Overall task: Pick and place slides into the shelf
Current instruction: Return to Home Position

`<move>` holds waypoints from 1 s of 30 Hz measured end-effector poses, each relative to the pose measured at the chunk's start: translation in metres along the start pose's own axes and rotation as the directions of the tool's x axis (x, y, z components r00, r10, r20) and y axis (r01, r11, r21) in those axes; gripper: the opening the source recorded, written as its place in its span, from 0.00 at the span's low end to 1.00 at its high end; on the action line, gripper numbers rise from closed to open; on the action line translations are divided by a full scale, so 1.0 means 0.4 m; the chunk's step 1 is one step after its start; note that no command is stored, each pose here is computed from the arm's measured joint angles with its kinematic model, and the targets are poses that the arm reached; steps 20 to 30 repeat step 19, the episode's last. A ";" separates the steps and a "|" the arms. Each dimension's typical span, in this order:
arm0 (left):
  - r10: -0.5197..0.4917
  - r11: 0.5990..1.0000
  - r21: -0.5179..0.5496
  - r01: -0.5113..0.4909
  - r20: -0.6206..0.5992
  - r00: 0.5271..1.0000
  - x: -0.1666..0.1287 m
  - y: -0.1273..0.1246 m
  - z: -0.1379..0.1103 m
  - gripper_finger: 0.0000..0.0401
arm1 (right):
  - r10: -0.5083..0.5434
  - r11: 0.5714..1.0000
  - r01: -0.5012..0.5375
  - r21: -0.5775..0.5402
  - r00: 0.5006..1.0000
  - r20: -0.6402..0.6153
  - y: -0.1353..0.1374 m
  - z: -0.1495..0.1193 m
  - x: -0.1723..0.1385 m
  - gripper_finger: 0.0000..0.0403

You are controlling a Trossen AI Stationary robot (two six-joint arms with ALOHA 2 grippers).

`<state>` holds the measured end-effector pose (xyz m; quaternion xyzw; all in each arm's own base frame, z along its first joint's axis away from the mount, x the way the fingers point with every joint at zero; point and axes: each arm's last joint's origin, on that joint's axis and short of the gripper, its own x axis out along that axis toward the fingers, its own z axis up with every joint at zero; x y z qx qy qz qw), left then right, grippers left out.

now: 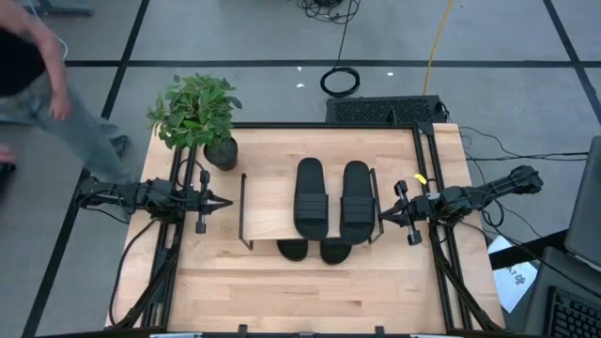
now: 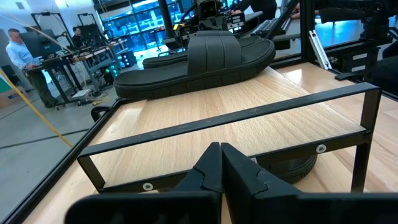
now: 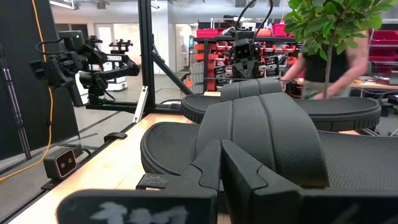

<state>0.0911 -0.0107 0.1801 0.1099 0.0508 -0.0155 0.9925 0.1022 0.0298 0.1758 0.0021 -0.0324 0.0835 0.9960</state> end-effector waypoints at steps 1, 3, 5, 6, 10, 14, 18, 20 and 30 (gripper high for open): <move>0.000 1.000 0.000 0.000 0.000 1.000 0.000 0.000 0.000 0.02 | 0.000 1.000 0.000 0.000 1.000 0.000 0.000 0.000 0.000 0.01; 0.000 1.000 0.000 0.000 0.000 1.000 0.000 0.000 0.000 0.00 | 0.000 1.000 0.000 0.000 1.000 0.000 0.000 0.000 0.000 0.01; 0.000 1.000 0.000 0.000 0.000 1.000 0.000 0.000 0.000 0.01 | 0.000 1.000 0.000 0.000 1.000 0.000 0.000 0.000 0.000 0.01; 0.000 1.000 0.000 0.000 0.000 1.000 0.000 0.000 0.000 0.01 | 0.000 1.000 0.000 0.000 1.000 0.000 0.000 0.000 0.000 0.01; 0.000 1.000 0.000 0.000 0.000 1.000 0.000 0.000 0.000 0.04 | 0.000 1.000 0.000 0.000 1.000 0.000 0.000 0.000 0.000 0.01; 0.000 1.000 0.000 0.000 0.000 1.000 0.000 0.000 0.000 0.07 | 0.000 1.000 0.000 0.000 1.000 0.000 0.000 0.000 0.000 0.01; 0.000 1.000 0.000 0.000 0.000 1.000 0.000 0.000 0.000 0.07 | 0.000 1.000 0.000 0.000 1.000 0.000 0.000 0.000 0.000 0.01; 0.000 1.000 0.000 0.000 0.000 1.000 0.000 0.000 0.000 0.06 | 0.000 1.000 0.000 0.000 1.000 0.000 0.000 0.000 0.000 0.01; 0.000 1.000 0.000 0.000 0.000 1.000 0.000 0.000 0.000 0.06 | 0.000 1.000 0.000 0.000 1.000 0.000 0.000 0.000 0.000 0.01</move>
